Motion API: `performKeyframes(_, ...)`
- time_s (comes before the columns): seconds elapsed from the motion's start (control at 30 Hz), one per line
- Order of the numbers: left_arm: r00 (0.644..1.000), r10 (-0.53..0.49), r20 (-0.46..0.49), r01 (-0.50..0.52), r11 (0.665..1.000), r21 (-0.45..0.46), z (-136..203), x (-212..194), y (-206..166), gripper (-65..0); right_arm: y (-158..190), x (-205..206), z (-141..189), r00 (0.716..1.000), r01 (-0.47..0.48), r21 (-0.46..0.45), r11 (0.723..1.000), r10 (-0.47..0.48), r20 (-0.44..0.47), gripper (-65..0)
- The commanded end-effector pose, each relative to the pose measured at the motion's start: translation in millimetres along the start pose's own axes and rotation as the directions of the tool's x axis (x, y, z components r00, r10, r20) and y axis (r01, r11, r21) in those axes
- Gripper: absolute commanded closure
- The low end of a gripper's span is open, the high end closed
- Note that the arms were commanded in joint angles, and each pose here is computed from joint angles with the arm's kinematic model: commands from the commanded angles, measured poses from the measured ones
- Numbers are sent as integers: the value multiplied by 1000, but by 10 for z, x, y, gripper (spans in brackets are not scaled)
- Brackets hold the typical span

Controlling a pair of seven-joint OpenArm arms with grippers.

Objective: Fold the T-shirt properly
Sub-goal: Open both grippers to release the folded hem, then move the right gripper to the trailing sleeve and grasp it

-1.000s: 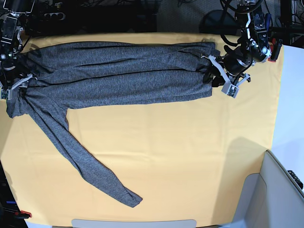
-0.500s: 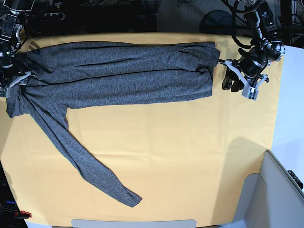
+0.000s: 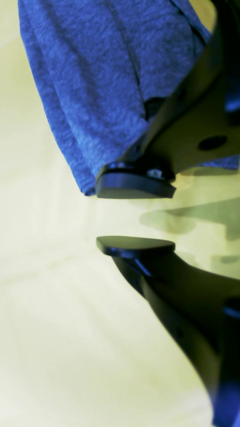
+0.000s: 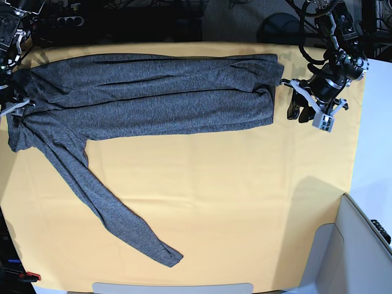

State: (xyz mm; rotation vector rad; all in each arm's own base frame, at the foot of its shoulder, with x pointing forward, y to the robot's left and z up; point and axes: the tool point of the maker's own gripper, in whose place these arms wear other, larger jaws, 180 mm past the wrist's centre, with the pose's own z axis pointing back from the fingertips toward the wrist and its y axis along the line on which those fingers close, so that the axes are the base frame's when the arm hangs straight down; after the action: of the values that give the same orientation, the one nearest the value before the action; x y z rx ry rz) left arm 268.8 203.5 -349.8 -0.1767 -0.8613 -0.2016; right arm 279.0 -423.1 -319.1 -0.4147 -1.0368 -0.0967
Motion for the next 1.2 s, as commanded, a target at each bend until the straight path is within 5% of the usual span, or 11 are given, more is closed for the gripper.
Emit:
performKeyframes(0.0, 999, -15, 51, 14, 1000, 2, 36, 147, 22, -187, -84, 277, 19, 997, -14, -17, 1000, 15, 78, -372)
performKeyframes(0.2, 999, -17, 50, 17, 1000, -4, 28, 147, 2, -187, -213, 637, 157, 984, -14, -60, 998, 25, 175, -372)
performKeyframes(0.4, 998, -18, 53, 18, 1000, -5, 25, 156, -2, -187, -77, 973, 38, 964, 79, -40, 996, -66, 259, -371)
performKeyframes(0.67, 998, -21, 56, 21, 1000, -4, 12, 191, 4, -187, 536, 1189, -660, 976, 193, 134, 972, -204, 70, -372)
performKeyframes(0.9, 998, -19, 54, 20, 1000, -4, 7, 186, 6, -187, 1021, 1353, -1102, 953, 302, 303, 904, -295, -69, -373)
performKeyframes(1.07, 998, -18, 53, 19, 1000, -4, 5, 181, 7, -187, 1326, 1275, -1298, 899, 437, 373, 818, -391, -194, -373)
performKeyframes(1.17, 998, -20, 59, 21, 1000, -5, -2, 207, 6, -187, 1407, 1301, -1327, 886, 463, 392, 795, -410, -217, -374)
